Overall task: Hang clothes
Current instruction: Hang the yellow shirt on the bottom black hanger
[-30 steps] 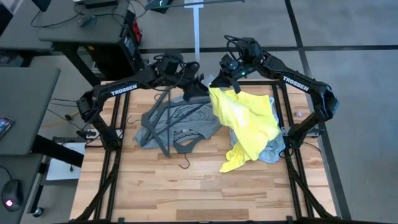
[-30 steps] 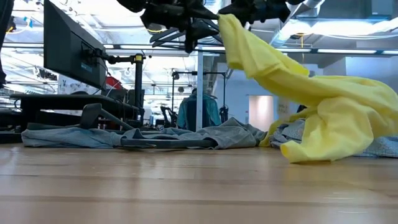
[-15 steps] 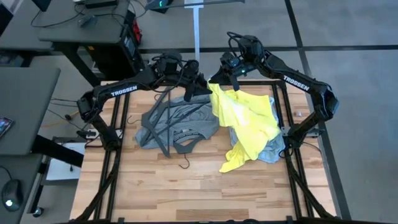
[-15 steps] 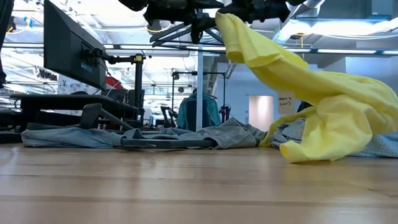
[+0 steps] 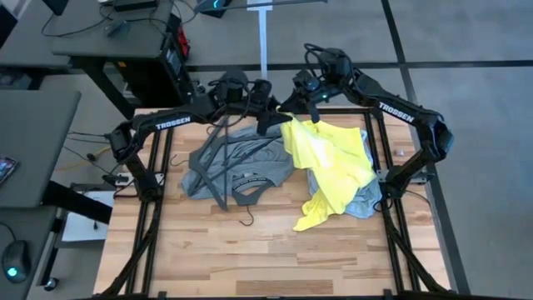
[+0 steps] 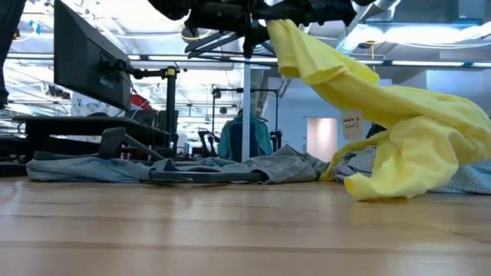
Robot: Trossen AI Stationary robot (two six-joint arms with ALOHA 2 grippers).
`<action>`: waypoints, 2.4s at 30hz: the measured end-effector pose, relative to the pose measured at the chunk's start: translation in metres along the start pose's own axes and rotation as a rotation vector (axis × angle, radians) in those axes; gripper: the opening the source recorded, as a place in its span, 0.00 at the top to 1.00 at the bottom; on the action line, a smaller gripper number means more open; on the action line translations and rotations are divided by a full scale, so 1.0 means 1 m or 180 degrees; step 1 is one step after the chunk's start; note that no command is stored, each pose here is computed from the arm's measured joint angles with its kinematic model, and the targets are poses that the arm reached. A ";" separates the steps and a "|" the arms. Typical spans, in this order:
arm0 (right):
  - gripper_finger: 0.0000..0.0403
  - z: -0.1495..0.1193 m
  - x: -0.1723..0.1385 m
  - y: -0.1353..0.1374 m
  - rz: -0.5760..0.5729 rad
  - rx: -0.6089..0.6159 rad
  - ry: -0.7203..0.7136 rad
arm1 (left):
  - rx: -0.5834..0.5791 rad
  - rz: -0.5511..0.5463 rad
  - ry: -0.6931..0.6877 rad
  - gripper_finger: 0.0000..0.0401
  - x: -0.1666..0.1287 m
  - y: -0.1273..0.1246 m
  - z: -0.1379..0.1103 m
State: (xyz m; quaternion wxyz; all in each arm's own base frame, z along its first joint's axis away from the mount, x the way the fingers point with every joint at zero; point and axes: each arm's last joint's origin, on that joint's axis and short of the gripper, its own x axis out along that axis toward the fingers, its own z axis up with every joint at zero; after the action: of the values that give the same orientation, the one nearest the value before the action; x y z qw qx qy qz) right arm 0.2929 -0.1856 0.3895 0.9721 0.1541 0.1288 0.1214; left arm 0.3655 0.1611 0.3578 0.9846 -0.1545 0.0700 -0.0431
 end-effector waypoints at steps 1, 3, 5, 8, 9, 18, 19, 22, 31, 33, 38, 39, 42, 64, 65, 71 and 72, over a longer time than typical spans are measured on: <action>1.00 0.000 0.000 0.000 -0.0001 0.0009 -0.0001 | 0.0046 0.0005 0.0021 0.74 0.001 -0.001 -0.001; 1.00 0.000 -0.001 -0.001 -0.0008 0.0011 -0.0006 | 0.0114 0.0022 0.0068 0.90 0.000 -0.001 -0.002; 0.99 0.000 -0.002 -0.002 -0.0020 0.0022 -0.0003 | 0.0103 0.0050 0.0122 0.97 -0.002 -0.001 -0.002; 0.95 0.011 -0.011 0.002 -0.0071 -0.0005 0.0045 | 0.0125 0.0133 0.0211 0.99 -0.014 0.000 0.001; 0.93 0.017 -0.016 0.005 -0.0090 -0.0083 0.0059 | 0.0132 0.0169 0.0262 0.99 -0.021 0.000 0.003; 0.73 0.027 -0.062 0.035 -0.1500 -0.0222 0.1251 | 0.0408 0.0579 0.0302 1.00 -0.109 -0.016 0.038; 0.72 0.023 -0.064 0.036 -0.1616 -0.0083 0.1406 | 0.0450 0.0623 0.0255 1.00 -0.118 -0.018 0.042; 0.70 0.003 -0.066 0.034 -0.1777 0.0469 0.1808 | 0.0533 0.0732 0.0132 1.00 -0.144 -0.028 0.052; 0.70 -0.054 -0.022 0.008 -0.1724 0.0659 0.1994 | 0.0829 0.0546 -0.0269 1.00 -0.186 -0.059 0.072; 0.70 -0.063 -0.005 0.002 -0.1701 0.0507 0.1776 | 0.0830 0.0509 -0.0279 1.00 -0.187 -0.061 0.072; 0.70 -0.078 0.023 -0.008 -0.1649 0.0282 0.1215 | 0.0824 0.0242 -0.0333 1.00 -0.188 -0.065 0.075; 0.70 -0.079 0.027 -0.009 -0.1654 0.0311 0.1103 | 0.0827 0.0229 -0.0341 1.00 -0.188 -0.065 0.075; 0.70 -0.076 0.032 -0.010 -0.1649 0.0323 0.0817 | 0.0879 0.0232 -0.0340 1.00 -0.187 -0.065 0.075; 0.43 -0.080 0.059 0.023 -0.1679 -0.0271 0.1334 | 0.1026 0.0329 -0.0412 1.00 -0.192 -0.060 0.079; 0.45 -0.081 0.059 0.022 -0.1734 -0.0277 0.1350 | 0.1026 0.0319 -0.0410 1.00 -0.191 -0.061 0.078; 0.84 -0.083 0.055 0.022 -0.1998 -0.0072 0.1434 | 0.1060 0.0282 -0.0421 1.00 -0.189 -0.063 0.079; 0.91 -0.082 0.053 0.024 -0.2003 -0.0072 0.1473 | 0.1066 0.0284 -0.0420 1.00 -0.189 -0.063 0.079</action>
State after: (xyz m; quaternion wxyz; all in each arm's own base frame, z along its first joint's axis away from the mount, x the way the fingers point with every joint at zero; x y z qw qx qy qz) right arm 0.3142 -0.1272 0.3110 0.9087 0.0650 0.3843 -0.1497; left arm 0.1865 0.1453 0.4749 0.9999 0.0124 0.0039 -0.0003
